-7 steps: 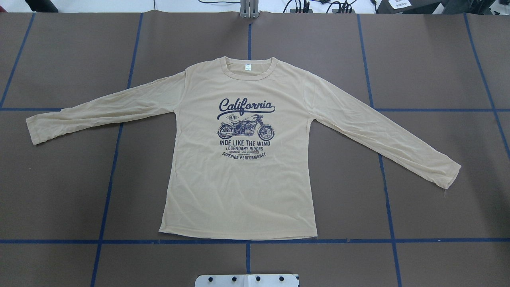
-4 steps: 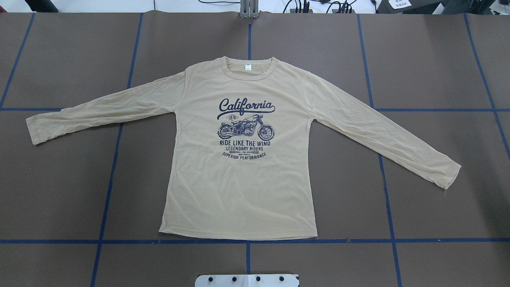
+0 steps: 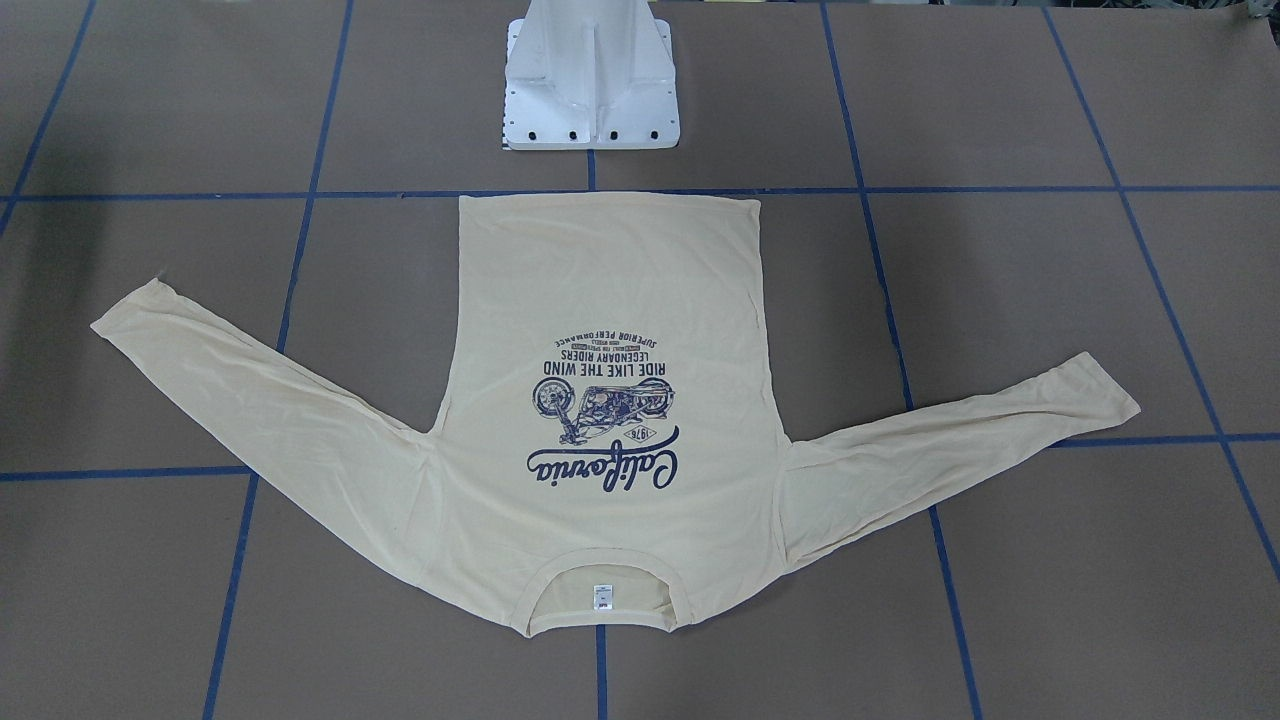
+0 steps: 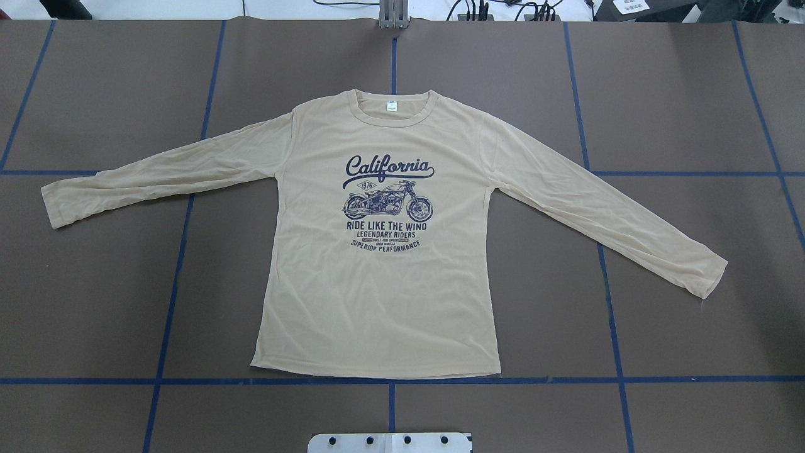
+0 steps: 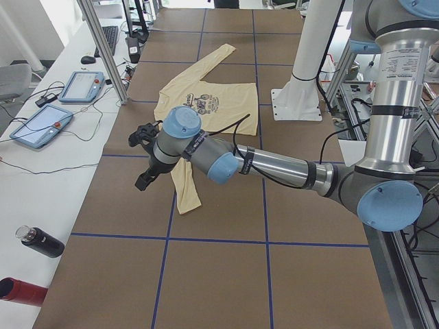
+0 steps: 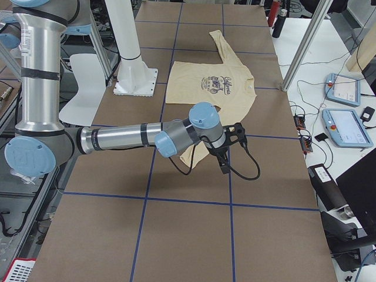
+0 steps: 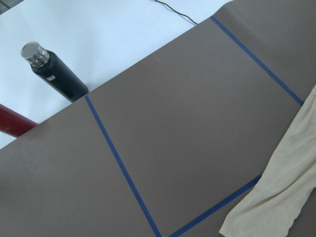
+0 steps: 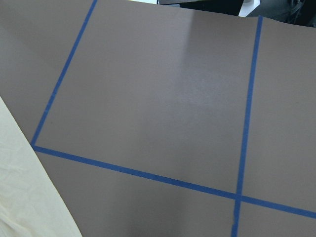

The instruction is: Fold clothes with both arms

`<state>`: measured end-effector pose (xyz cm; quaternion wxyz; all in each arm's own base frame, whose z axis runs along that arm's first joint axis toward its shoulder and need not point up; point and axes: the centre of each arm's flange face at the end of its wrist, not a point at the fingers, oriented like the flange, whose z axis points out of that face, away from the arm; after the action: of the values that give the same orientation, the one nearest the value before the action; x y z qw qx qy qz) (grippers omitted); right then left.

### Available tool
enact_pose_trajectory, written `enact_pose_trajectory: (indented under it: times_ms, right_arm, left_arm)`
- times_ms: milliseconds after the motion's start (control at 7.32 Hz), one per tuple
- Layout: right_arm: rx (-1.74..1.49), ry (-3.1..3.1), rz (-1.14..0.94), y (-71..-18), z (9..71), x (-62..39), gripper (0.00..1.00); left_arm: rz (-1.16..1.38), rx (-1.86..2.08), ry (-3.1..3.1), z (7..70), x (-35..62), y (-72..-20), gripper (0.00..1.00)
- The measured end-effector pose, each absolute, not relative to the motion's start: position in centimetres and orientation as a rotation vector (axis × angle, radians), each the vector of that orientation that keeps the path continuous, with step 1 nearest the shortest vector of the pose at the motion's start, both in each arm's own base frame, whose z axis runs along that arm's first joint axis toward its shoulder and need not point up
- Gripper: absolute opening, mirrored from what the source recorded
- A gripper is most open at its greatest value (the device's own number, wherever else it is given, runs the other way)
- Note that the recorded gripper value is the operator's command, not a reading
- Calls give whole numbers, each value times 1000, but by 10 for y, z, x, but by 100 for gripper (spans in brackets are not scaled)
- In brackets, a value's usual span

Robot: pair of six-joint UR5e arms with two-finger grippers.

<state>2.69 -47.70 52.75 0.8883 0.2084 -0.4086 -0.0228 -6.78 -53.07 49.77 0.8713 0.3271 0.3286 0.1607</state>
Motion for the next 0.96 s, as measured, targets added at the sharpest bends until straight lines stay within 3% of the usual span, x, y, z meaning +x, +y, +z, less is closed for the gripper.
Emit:
enact_pose_trajectory:
  times_ms: [410, 820, 957]
  right_arm:
    - [382, -925, 80, -460, 523, -76, 99]
    - [374, -937, 164, -403, 562, -128, 88]
    - [376, -917, 172, -391, 574, -144, 75]
  left_arm:
    - [344, 723, 681, 506, -67, -521, 100]
    - [346, 730, 679, 507, -67, -519, 100]
    - [346, 729, 680, 507, -68, -518, 100]
